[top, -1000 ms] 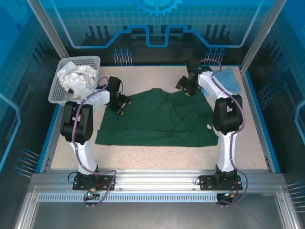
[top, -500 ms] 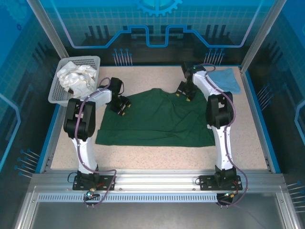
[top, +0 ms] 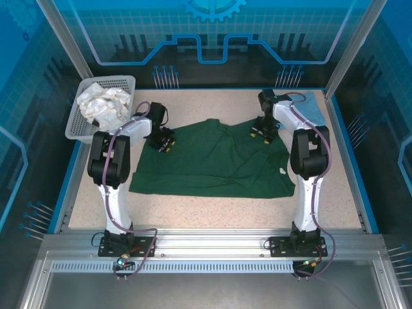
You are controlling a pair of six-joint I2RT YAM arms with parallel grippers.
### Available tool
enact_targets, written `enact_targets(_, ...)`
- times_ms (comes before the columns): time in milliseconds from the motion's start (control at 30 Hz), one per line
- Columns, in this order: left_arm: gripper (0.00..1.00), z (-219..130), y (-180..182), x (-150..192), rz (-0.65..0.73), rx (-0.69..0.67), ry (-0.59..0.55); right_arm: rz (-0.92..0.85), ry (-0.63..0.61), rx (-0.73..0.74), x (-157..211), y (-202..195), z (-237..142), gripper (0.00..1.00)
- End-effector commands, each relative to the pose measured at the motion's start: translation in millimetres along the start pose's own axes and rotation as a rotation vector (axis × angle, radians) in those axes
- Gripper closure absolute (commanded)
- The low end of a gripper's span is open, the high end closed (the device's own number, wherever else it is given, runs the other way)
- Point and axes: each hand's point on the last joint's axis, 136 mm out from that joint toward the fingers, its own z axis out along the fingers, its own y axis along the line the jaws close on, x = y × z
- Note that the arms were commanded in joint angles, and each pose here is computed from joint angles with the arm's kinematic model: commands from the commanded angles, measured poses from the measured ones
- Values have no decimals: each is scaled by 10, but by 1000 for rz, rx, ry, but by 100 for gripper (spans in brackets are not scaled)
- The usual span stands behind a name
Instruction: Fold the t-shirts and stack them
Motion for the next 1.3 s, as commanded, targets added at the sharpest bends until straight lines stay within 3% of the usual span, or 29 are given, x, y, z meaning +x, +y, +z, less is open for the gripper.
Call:
enact_targets(0, 72, -197, 29, -65, 34, -28, -34, -38, -1, -30, 110, -48, -186, 46)
enact_targets(133, 73, -243, 7, -40, 41, -9, -22, -30, 13, -56, 195, -219, -180, 43)
enact_targets(300, 56, -248, 71, 72, 22, 2, 17, 4, 15, -54, 111, -361, -146, 42)
enact_targets(533, 47, -255, 206, 181, -36, 7, 26, -5, 36, -87, 159, -258, -155, 43)
enact_targets(733, 40, -396, 121, 315, 28, 20, 6, -47, 100, -114, 723, -309, -308, 43)
enact_targets(867, 25, -618, -177, 654, 228, 73, -5, -63, 170, -126, 1276, -448, -300, 42)
enact_targets(933, 25, -639, -381, 923, 370, 159, 38, -54, 185, -119, 1426, -547, -273, 42)
enact_targets(1100, 24, -689, -650, 1966, 951, 345, 148, -18, 175, -111, 1416, -678, -295, 41)
enact_targets(1267, 19, -760, -634, 2870, 1370, 470, 220, 114, 206, -40, 1336, -994, -296, 40)
